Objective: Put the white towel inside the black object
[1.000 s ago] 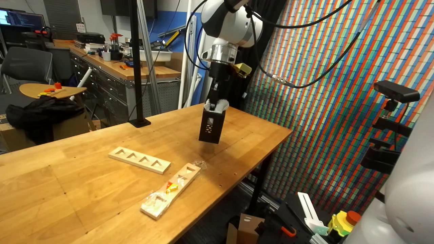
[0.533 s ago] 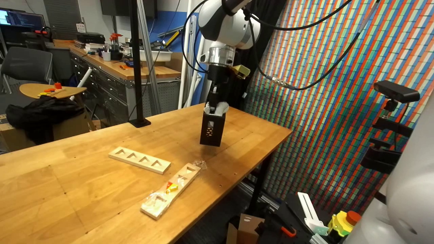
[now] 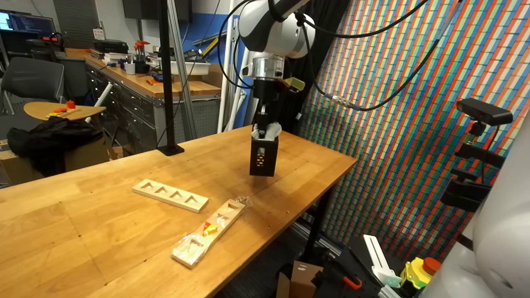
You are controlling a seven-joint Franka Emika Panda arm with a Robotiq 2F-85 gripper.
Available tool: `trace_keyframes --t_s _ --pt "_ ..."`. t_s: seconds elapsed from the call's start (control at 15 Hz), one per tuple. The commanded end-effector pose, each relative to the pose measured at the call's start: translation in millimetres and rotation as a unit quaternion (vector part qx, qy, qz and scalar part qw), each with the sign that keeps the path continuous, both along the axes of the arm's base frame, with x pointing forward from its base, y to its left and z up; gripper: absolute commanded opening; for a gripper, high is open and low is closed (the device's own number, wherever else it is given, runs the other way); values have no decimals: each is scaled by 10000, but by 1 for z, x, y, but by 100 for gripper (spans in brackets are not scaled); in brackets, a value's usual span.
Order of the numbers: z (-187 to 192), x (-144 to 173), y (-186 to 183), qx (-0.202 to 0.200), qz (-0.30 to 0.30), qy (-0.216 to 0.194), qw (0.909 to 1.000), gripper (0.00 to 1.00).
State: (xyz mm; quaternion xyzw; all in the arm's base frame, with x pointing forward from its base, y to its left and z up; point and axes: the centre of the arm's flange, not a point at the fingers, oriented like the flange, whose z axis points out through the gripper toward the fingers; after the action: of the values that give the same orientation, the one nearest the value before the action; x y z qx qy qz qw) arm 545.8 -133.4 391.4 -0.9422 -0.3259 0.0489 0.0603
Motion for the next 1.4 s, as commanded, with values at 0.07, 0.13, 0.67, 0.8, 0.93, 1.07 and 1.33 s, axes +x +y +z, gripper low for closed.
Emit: trace_keyframes --t_s 0.07,0.13,0.67,0.8,0.93,1.07,1.33 --pt "18 4 5 -200 44 -153 9997 0" --pt "19 4 5 -168 45 -188 9997 0" --pt "21 8 5 -135 29 -342 9993 43" --pt "21 8 5 -123 28 -346 9993 58" --pt "21 8 5 -116 22 -346 9993 74" --pt "22 8 5 -107 13 -357 9993 83" --pt "23 8 4 -102 -7 -379 9992 69"
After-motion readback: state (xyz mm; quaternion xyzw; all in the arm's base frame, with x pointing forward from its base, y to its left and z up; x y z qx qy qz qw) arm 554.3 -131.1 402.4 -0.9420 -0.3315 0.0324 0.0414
